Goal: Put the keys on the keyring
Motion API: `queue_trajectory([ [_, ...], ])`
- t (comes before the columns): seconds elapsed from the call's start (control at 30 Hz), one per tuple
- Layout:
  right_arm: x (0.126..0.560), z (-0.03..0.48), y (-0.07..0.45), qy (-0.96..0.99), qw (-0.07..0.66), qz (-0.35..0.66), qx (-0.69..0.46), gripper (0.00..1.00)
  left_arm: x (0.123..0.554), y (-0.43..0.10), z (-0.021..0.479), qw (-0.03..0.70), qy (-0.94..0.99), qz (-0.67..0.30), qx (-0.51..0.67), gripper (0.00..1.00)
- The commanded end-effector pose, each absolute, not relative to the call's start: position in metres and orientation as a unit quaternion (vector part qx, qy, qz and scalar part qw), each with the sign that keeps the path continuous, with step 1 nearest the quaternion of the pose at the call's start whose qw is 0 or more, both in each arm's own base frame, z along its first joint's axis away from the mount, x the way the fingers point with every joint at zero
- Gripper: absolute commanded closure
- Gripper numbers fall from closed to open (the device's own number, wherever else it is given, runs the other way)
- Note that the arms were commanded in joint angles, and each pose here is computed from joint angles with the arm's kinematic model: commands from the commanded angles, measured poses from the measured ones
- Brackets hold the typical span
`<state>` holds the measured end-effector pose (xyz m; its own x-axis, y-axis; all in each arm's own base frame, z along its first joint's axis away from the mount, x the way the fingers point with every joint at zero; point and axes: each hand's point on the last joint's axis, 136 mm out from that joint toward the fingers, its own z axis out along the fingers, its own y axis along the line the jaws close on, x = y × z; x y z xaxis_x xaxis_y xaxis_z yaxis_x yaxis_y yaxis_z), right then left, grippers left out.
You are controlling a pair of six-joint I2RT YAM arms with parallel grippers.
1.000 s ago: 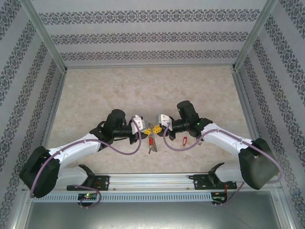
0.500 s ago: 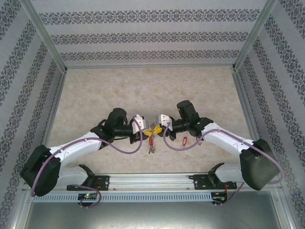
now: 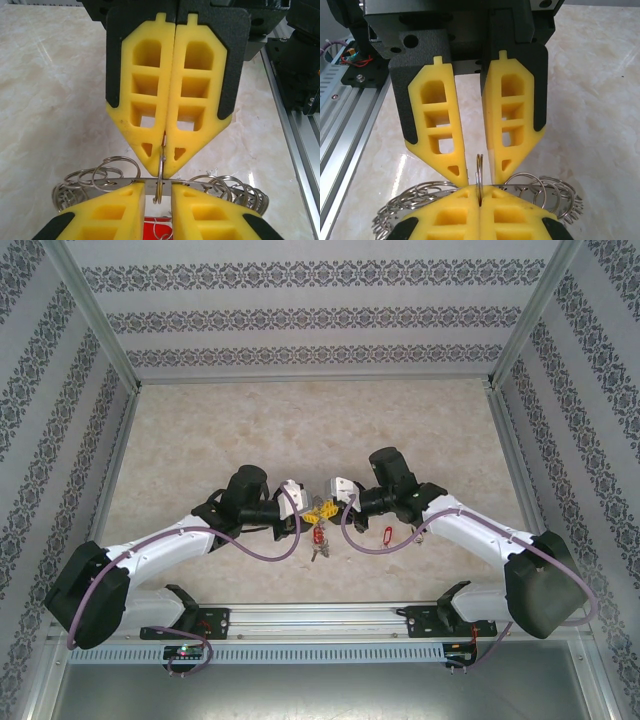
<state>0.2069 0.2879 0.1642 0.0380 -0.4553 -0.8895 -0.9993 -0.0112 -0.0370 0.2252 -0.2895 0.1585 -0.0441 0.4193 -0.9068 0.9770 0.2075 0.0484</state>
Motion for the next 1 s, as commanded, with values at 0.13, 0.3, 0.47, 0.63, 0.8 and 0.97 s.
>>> queue_trajectory([
  [0.13,0.2060,0.1725,0.2943,0.574,0.379,0.358,-0.632,1.00,0.2310,-0.2897,0.1761,0.463,0.630,-0.313,0.540,0.75],
  [0.3,0.2054,0.1710,0.2952,0.575,0.377,0.357,-0.633,1.00,0.2311,-0.2898,0.1762,0.464,0.629,-0.312,0.540,0.75],
  [0.47,0.2048,0.1737,0.2963,0.571,0.379,0.359,-0.634,1.00,0.2289,-0.2910,0.1712,0.448,0.631,-0.316,0.549,0.77],
  [0.63,0.2048,0.1781,0.2978,0.568,0.382,0.363,-0.633,1.00,0.2298,-0.2928,0.1693,0.441,0.631,-0.316,0.555,0.81],
  [0.8,0.2042,0.1797,0.2989,0.566,0.383,0.364,-0.633,1.00,0.2297,-0.2940,0.1672,0.433,0.630,-0.314,0.562,0.89],
  [0.97,0.2044,0.1786,0.2991,0.569,0.380,0.364,-0.632,1.00,0.2311,-0.2940,0.1696,0.437,0.631,-0.314,0.559,1.00],
])
